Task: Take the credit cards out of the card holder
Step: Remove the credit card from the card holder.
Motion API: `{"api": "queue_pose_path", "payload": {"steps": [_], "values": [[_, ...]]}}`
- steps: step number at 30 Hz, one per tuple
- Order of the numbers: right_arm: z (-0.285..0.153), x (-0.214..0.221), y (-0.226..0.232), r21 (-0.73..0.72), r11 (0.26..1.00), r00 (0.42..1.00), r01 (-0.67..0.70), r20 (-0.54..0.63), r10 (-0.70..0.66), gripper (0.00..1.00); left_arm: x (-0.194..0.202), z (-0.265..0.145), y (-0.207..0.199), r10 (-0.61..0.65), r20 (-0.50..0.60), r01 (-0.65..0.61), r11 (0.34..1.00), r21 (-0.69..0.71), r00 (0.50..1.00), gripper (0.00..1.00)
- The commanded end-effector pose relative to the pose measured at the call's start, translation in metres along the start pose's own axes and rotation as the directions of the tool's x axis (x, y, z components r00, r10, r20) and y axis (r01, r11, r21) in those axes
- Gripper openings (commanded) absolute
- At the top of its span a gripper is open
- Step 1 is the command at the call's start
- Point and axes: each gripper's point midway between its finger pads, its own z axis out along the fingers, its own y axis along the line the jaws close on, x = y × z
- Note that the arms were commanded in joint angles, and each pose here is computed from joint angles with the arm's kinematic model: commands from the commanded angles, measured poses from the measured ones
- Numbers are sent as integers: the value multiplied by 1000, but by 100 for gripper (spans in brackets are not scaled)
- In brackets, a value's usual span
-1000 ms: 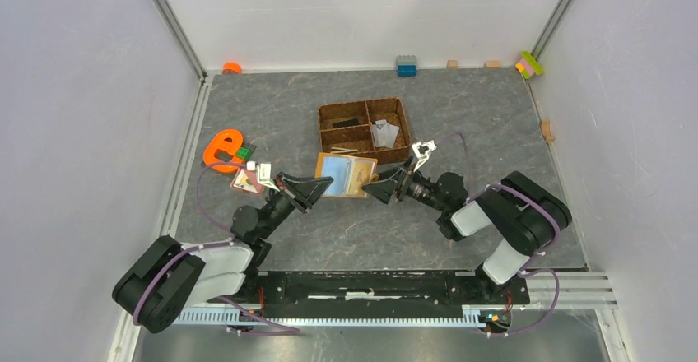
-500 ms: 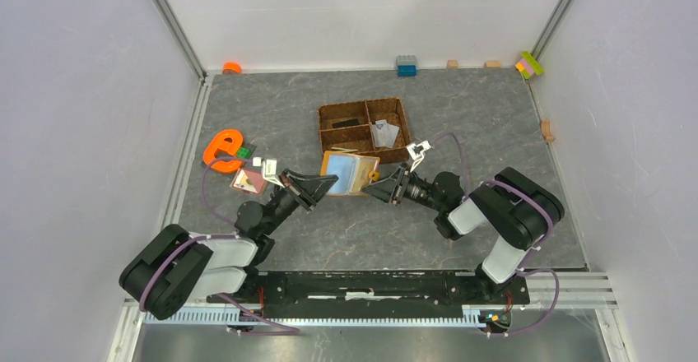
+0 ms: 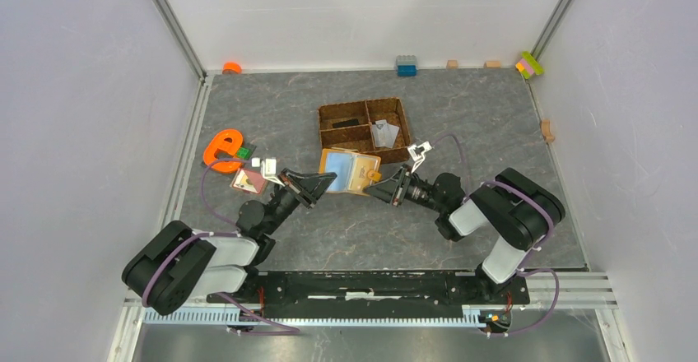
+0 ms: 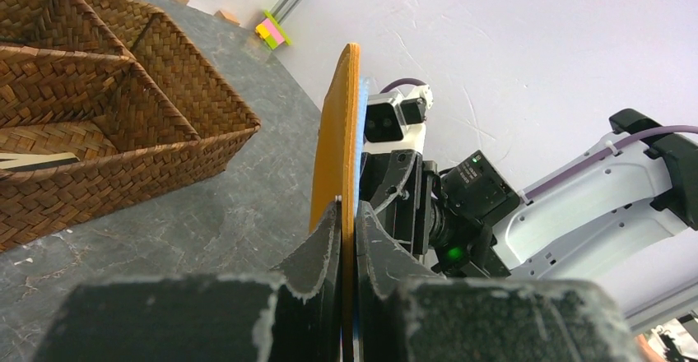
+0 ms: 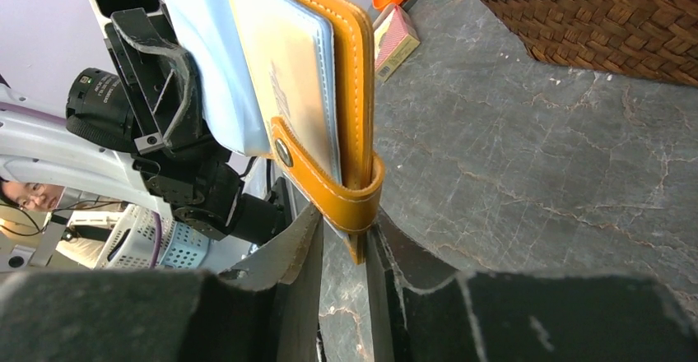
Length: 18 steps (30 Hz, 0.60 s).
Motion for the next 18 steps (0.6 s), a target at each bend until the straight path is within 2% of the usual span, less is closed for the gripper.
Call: {"api": "queue_pose_path", "payload": {"steps": [1, 3, 9, 13, 18], "values": [[-15, -50, 88, -291, 907, 936, 304, 269, -228, 32, -16, 4, -11, 35, 71, -38, 998, 41, 997, 2], [-16, -51, 90, -295, 901, 932, 317, 274, -238, 38, -15, 5, -12, 34, 63, -37, 998, 44, 997, 2], [-17, -52, 95, -305, 890, 925, 339, 281, -256, 42, -10, 9, -18, 24, 27, -27, 996, 82, 999, 2], [-17, -53, 99, -316, 882, 921, 350, 285, -264, 42, -7, 10, -19, 20, 10, -21, 996, 91, 1000, 2], [-20, -54, 103, -330, 874, 918, 358, 295, -265, 34, -4, 11, -18, 15, -1, -15, 996, 92, 1000, 2]]}}
